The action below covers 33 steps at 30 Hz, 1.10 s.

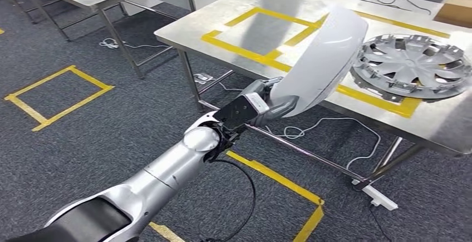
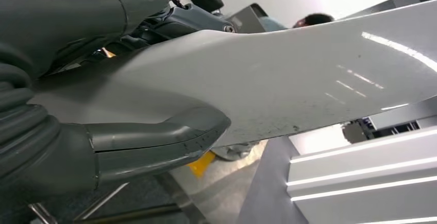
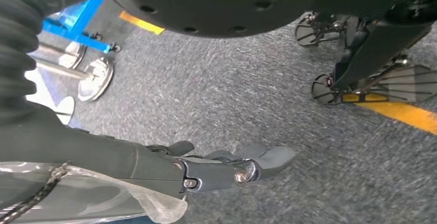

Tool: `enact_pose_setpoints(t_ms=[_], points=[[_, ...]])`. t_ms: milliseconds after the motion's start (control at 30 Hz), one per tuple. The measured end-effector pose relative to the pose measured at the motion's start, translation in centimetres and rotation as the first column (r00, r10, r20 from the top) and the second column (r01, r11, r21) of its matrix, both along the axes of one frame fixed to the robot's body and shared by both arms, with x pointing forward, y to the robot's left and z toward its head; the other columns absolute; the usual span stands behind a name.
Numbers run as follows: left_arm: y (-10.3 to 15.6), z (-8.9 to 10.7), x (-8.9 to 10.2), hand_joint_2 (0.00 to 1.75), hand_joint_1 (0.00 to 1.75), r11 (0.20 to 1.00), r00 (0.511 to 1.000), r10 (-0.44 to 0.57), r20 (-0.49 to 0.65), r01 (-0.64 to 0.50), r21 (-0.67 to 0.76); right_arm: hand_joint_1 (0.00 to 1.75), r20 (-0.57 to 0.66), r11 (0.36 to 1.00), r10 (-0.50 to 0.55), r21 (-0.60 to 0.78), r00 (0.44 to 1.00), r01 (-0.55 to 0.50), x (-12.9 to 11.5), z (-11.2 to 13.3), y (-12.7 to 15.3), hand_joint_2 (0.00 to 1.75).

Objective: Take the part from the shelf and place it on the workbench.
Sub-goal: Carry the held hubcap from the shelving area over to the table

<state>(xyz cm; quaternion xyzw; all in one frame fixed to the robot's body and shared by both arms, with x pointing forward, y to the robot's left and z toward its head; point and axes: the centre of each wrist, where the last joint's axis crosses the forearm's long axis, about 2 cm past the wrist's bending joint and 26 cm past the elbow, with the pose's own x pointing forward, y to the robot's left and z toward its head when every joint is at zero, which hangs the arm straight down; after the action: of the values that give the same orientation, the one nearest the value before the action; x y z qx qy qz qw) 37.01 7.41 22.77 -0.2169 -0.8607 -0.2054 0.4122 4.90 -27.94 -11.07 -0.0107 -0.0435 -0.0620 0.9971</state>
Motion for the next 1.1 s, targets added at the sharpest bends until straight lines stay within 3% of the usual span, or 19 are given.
enact_pose_setpoints(t_ms=[567,933,1100], points=[[1.7,-0.3,1.0,1.75,1.75,0.983,0.983,0.180,0.037,-0.181,0.038,0.00,0.018,0.997,0.002,-0.080,1.000,-0.001,-0.5,0.0,0.0,1.75],[2.8,0.0,1.7,1.75,1.75,0.974,0.975,0.216,0.055,-0.219,0.050,0.00,0.021,0.997,0.002,-0.080,1.000,-0.001,-0.3,0.0,0.0,1.75],[4.0,0.1,2.2,1.75,1.75,0.942,0.942,0.318,0.109,-0.327,0.080,0.00,0.020,0.997,0.014,-0.077,1.000,-0.012,-0.3,0.0,0.0,1.75]])
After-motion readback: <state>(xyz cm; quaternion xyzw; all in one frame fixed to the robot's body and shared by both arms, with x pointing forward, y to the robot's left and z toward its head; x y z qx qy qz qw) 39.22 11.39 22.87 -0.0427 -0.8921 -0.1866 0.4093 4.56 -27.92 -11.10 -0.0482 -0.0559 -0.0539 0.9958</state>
